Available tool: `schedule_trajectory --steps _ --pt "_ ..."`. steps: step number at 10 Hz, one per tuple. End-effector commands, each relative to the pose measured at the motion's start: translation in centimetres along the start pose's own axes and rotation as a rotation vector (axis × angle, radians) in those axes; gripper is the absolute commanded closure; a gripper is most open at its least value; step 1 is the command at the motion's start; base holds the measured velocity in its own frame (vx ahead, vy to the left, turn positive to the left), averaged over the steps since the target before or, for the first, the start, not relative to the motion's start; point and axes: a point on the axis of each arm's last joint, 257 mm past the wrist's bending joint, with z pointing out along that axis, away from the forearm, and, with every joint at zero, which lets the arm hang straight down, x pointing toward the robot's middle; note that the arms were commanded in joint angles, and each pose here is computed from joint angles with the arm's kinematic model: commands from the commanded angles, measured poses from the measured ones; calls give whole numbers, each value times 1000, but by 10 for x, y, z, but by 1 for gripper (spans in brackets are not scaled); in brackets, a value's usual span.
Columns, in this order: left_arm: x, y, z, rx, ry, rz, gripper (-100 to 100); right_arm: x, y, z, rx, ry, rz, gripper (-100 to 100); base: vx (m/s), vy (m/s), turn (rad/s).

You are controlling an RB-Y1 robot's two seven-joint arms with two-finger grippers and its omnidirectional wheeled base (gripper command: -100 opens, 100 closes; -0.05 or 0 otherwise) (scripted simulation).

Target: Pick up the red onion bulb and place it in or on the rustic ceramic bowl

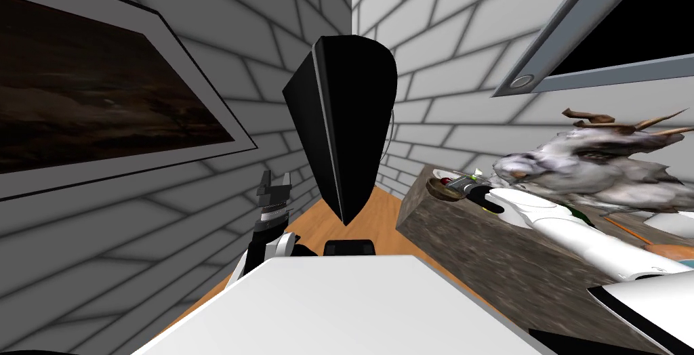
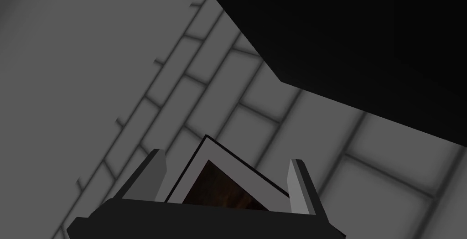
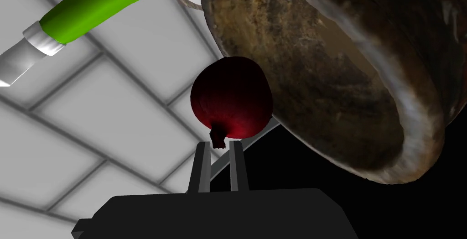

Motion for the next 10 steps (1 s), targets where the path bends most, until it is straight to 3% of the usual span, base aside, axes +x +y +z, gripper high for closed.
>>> schedule_trajectory --steps 1,5,6,7,10 --pt "0 0 0 0 0 0 0 0 0 0 0 0 0 -100 18 -3 7" --pt "0 0 0 0 0 0 0 0 0 0 0 -1 0 -100 2 0 1" --pt "0 0 0 0 0 0 0 -1 0 0 1 -1 0 0 0 0 0" --pt "0 0 0 0 0 0 0 2 -9 -5 -10 1 0 -100 44 18 -18" --pt "0 0 0 0 0 0 0 4 -21 -11 -25 5 1 -100 61 12 -10"
